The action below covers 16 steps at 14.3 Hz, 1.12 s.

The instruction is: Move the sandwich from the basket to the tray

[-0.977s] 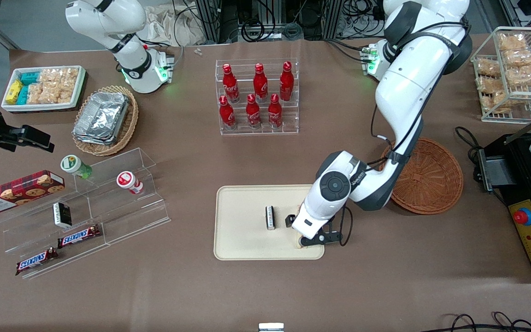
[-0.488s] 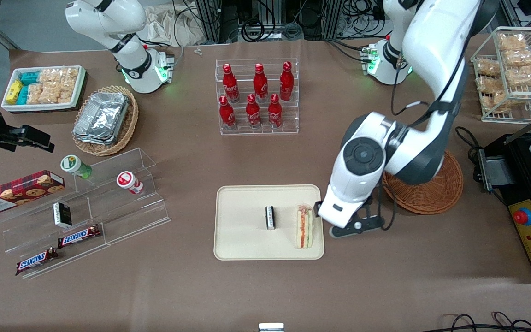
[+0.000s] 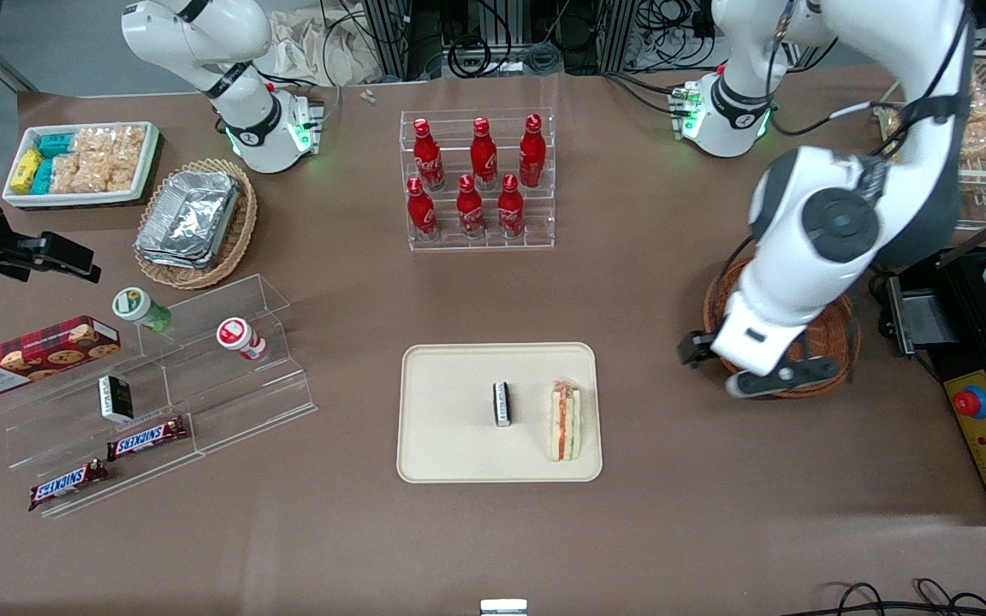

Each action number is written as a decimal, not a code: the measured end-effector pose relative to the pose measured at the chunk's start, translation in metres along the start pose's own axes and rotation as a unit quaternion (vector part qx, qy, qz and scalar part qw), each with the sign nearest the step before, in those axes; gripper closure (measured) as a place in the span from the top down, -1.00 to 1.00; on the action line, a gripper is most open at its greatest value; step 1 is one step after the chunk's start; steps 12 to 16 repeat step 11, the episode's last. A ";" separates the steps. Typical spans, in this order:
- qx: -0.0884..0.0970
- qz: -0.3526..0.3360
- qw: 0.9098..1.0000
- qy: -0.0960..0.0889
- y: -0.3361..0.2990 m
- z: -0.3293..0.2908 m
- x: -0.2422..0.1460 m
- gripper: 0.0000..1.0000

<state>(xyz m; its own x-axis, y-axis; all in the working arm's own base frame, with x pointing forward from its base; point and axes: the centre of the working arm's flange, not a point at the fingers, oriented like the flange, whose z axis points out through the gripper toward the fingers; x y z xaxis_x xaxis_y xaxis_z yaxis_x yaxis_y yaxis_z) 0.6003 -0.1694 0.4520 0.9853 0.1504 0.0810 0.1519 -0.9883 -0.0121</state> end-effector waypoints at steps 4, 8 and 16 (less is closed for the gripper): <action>0.015 -0.004 1.000 -0.012 -0.077 -0.042 0.008 1.00; 0.002 0.000 0.999 -0.033 -0.126 -0.056 0.031 1.00; -0.001 -0.008 0.999 -0.042 -0.140 -0.044 0.039 1.00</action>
